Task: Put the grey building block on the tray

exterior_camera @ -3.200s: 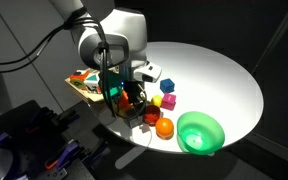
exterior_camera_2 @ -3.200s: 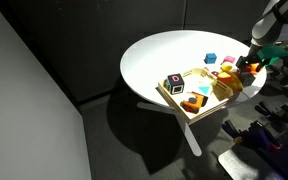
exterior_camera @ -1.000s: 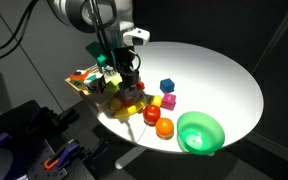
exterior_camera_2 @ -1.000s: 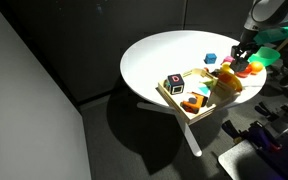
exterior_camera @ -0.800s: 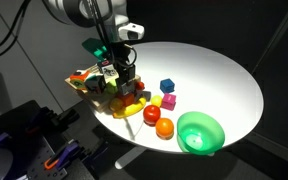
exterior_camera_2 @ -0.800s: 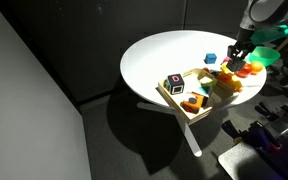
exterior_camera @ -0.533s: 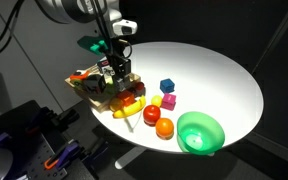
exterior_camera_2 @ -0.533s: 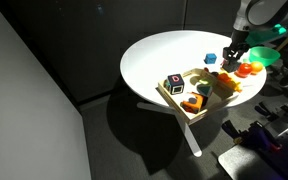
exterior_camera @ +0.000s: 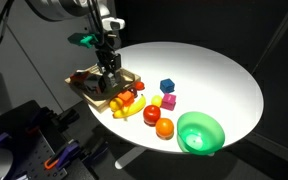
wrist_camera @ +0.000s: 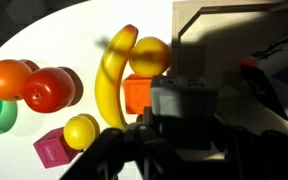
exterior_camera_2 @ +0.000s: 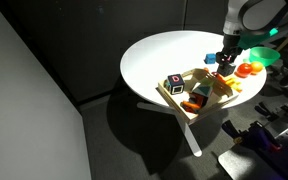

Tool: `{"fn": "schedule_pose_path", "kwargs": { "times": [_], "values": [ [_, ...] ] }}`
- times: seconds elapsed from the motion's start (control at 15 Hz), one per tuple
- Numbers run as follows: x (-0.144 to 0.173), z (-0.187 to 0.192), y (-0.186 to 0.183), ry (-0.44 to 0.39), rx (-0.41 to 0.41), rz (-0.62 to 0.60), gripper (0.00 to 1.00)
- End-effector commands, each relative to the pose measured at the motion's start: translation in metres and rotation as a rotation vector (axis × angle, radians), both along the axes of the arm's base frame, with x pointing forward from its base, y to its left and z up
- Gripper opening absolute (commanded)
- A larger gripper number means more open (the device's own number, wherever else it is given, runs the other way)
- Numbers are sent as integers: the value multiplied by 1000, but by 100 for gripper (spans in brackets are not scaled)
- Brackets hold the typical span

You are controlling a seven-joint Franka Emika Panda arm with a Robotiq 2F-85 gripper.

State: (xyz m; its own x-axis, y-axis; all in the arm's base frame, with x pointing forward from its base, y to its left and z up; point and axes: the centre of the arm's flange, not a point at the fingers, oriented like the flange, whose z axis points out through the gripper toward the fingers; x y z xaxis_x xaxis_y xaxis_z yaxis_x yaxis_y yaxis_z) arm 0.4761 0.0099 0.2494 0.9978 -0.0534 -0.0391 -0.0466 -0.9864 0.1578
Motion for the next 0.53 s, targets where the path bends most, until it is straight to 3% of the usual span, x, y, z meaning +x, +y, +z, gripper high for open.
{"fn": "schedule_pose_path", "kwargs": {
  "times": [0.0, 0.47],
  "values": [
    [10, 9, 18, 2, -23, 5, 30],
    [38, 6, 41, -10, -18, -7, 30]
  ]
}}
